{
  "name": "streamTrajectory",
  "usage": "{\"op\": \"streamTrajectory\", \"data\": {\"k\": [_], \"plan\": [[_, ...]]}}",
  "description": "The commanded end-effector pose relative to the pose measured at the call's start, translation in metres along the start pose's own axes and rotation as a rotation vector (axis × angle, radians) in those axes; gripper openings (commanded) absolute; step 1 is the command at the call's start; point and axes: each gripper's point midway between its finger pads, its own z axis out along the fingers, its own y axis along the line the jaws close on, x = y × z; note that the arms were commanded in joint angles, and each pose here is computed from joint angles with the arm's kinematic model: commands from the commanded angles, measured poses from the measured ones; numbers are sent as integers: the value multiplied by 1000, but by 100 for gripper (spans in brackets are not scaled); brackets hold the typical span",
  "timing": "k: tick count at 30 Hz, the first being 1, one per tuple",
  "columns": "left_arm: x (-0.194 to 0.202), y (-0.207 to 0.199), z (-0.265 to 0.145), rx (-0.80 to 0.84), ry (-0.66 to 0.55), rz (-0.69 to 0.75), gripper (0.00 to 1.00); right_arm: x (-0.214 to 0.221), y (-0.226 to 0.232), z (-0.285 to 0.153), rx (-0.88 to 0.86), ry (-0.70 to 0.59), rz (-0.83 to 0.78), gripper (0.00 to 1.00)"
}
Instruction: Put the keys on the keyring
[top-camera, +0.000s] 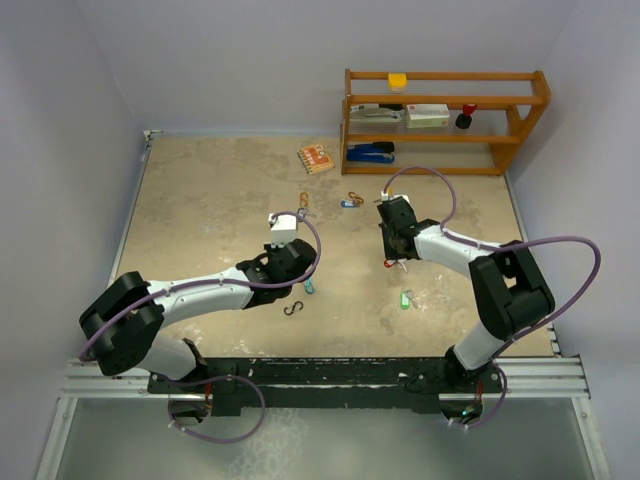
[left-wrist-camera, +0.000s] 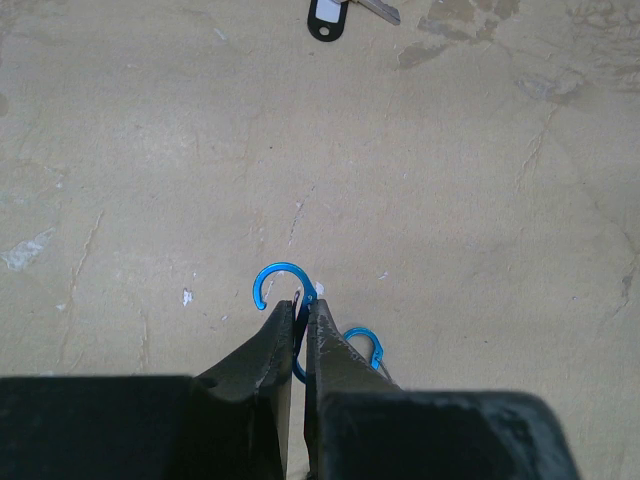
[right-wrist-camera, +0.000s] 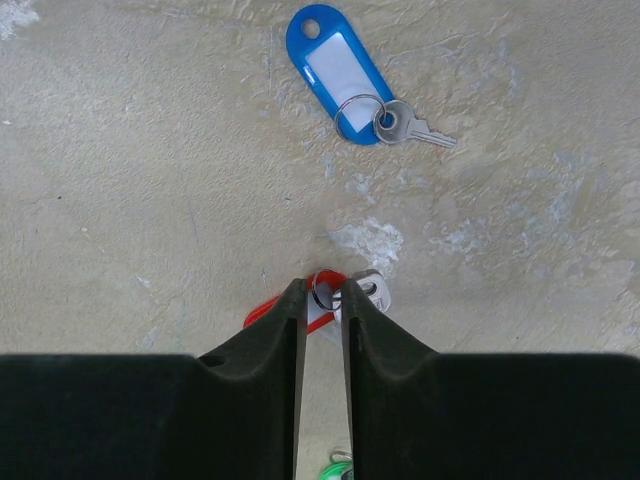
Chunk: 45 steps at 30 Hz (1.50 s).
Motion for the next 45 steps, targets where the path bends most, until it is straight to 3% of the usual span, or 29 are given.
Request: {"op": "streamTrajectory", "data": {"k": [1,8,15,24,30,45], "plan": [[-10,-3,0,15,-31,-21,0,-8,-2,-4,15,-18,21,20],[-9,-3,0,14,-30,-22,0,-15,-10,-7,61,-46,41,0],[-10,-6,0,23,-28,-25,0,-41,-14,-31,38,-181,61,0],[-15,-20,0,87,-33,-33,0,-63,17,-72,-211,-317,37,0],[-31,-36,-8,156,-60,-47,0,-63,62,-96,-507,-378,-66,0],[-54,-80,2,282,-42,-88,0,-62,107,-124,-808,-453,-168,0]]}}
